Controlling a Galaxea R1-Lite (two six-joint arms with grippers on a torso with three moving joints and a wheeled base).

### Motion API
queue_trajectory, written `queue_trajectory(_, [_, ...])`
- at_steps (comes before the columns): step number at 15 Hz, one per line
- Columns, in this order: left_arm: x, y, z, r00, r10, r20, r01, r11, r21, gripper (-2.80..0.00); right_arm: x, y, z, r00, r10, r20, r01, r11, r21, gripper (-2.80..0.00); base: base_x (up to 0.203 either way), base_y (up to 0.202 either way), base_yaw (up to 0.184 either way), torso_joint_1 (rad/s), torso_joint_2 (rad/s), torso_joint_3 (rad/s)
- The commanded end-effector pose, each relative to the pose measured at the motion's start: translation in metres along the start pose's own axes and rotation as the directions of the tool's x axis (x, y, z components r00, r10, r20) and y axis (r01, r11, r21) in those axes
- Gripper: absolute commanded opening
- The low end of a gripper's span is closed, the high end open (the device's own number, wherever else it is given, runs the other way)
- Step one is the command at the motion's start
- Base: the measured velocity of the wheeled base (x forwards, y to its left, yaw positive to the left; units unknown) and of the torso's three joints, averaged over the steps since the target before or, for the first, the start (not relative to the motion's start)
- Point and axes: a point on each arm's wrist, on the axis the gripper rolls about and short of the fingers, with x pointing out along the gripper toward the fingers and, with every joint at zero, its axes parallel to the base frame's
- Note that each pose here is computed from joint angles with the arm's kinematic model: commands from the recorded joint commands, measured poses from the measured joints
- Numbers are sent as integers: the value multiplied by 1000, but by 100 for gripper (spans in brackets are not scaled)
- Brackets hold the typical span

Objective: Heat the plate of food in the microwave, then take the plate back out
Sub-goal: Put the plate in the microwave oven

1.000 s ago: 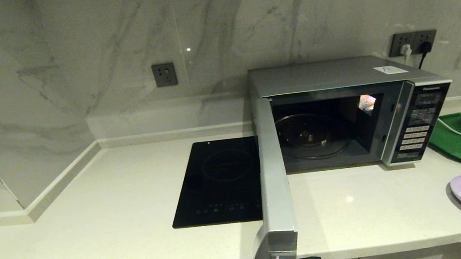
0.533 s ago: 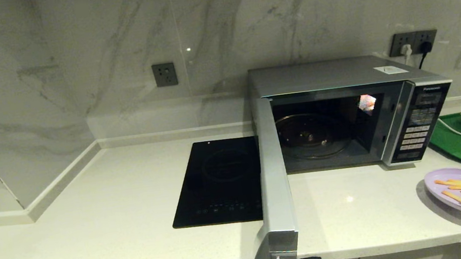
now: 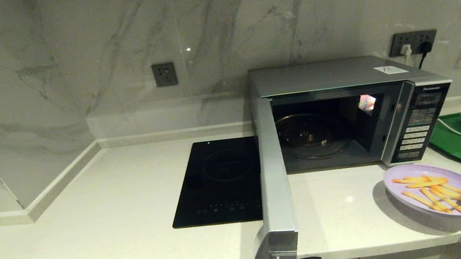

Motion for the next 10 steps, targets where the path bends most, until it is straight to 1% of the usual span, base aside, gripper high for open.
queue_trajectory(1, [0,0,0,1000,1,0,-1,1000,-1,-280,-2,26,-25,999,26,-25,-28,997,-76,-280,0,0,0,0,0,0])
queue_trajectory(4, [0,0,0,1000,0,1,0,1000,-1,-280,-2,58,-49,997,58,-53,-65,988,-143,-280,0,0,0,0,0,0])
queue_trajectory(6, [0,0,0,1000,1,1,-1,1000,-1,-280,-7,81,-63,993,99,-59,-108,977,-182,-280,0,0,0,0,0,0])
queue_trajectory(8, [0,0,0,1000,1,0,-1,1000,-1,-280,-7,104,-68,989,137,-61,-146,971,-189,-280,0,0,0,0,0,0])
queue_trajectory(10, [0,0,0,1000,1,1,-1,1000,-1,-280,2,122,-70,987,147,-73,-157,973,-169,-280,0,0,0,0,0,0])
